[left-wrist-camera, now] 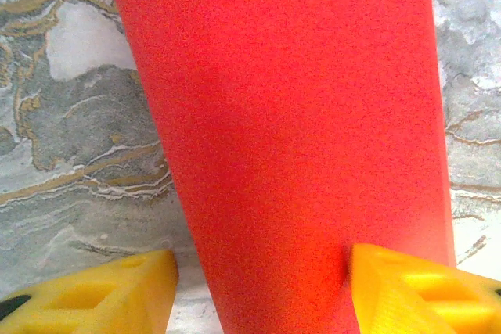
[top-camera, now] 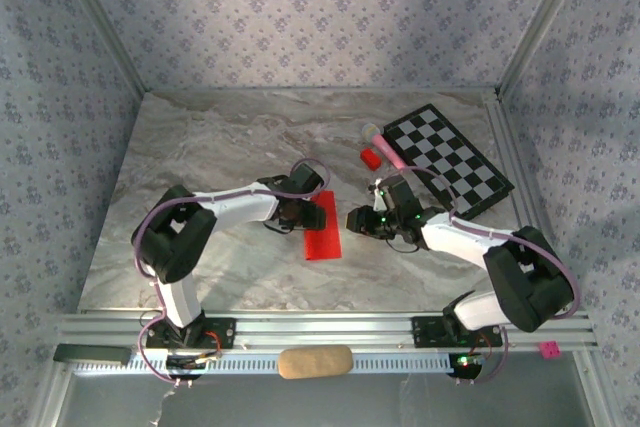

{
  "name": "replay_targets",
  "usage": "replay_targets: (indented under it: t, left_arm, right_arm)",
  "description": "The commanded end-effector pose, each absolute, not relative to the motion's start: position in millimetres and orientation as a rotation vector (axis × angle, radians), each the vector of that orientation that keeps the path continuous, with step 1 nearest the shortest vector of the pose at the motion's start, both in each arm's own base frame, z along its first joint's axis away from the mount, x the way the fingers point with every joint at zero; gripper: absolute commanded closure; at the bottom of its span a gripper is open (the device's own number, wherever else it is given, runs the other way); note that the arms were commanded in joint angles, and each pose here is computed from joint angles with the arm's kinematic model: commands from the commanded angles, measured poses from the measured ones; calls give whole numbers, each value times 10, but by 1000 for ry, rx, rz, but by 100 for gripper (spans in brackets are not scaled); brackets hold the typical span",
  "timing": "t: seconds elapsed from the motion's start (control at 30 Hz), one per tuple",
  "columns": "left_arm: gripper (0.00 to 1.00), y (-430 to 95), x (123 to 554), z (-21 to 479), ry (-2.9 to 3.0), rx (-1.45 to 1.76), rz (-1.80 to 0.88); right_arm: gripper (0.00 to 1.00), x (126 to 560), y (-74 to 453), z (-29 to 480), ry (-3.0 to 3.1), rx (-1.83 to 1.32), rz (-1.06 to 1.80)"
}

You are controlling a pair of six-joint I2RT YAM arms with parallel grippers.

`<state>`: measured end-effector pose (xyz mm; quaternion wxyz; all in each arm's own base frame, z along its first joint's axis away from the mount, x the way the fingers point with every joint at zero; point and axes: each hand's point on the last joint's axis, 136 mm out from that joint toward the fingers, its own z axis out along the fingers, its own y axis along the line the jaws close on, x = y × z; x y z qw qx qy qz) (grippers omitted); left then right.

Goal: Fold a paper plane with a square sheet of paper (pick it up from the middle)
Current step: First fold the square sheet of paper in half at the center of the table, then hold the square sheet of paper at the center of the table.

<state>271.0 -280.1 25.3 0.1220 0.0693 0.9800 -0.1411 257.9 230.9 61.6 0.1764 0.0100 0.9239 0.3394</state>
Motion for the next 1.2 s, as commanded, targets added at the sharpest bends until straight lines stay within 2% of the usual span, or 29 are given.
replay_targets:
  t: [0.0,1.17]
  left_arm:
    - [38,-2769,2691,83,2905,228,-384]
    - [36,-2748,2714,-100,2948,160,-347]
  right_arm:
    - [59,2612,2373,690,2605,16,980]
    - [59,2592,2324,686,2609,15,952]
